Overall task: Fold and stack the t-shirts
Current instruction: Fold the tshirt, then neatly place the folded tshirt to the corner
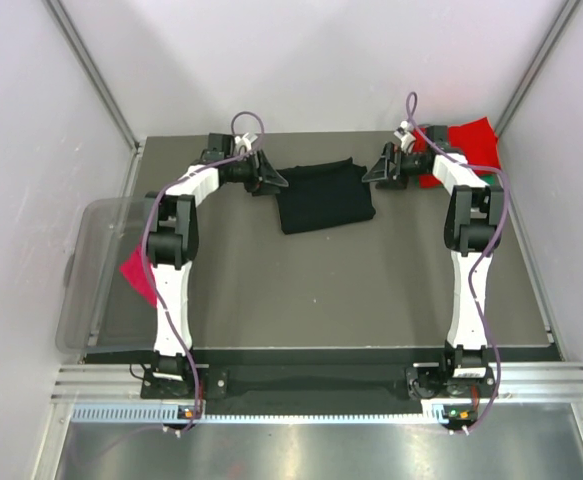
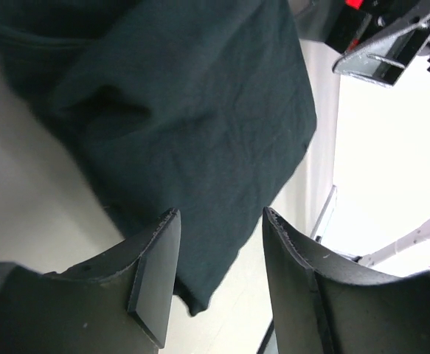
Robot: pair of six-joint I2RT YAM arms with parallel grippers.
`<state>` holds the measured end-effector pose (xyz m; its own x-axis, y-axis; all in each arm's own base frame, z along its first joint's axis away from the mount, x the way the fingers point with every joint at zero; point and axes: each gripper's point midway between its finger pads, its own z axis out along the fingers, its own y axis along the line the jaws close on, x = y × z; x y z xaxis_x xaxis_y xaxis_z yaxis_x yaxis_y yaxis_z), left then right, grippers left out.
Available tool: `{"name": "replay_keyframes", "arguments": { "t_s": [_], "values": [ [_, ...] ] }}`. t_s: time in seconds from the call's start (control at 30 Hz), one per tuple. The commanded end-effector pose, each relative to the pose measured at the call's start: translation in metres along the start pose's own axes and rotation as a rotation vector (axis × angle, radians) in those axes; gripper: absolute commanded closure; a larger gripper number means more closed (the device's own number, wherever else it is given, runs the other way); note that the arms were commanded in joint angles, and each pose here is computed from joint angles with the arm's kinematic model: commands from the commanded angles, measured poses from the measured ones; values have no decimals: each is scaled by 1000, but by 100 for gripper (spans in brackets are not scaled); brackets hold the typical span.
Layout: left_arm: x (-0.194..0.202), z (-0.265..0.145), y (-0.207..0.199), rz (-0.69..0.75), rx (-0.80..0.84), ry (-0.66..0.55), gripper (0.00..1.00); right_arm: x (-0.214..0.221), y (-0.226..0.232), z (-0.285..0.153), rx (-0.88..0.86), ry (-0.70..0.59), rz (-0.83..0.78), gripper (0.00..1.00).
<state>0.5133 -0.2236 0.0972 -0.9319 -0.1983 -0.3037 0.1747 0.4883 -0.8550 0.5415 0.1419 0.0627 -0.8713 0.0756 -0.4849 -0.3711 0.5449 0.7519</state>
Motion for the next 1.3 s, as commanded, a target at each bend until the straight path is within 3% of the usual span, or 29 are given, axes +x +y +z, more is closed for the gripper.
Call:
{"name": "replay_keyframes", "arguments": {
  "t_s": [0.0,0.17,0.53,1.13,1.27],
  "values": [
    [-18,-24,0,34,-4,-45,48,23,-2,16,64,71,28,0],
    [-8,-25,25,-11,-82,-29,48,38,-17,25,192,111,32,0],
    [-13,-2,60,-24,-132,-21,48,45,-26,44,299,125,52,0],
    [-13,46,59,65,-133,8,51,82,7,85,176,210,116,0],
    [-16,49,60,85,-144,1,52,86,5,89,177,213,124,5]
  ]
}}
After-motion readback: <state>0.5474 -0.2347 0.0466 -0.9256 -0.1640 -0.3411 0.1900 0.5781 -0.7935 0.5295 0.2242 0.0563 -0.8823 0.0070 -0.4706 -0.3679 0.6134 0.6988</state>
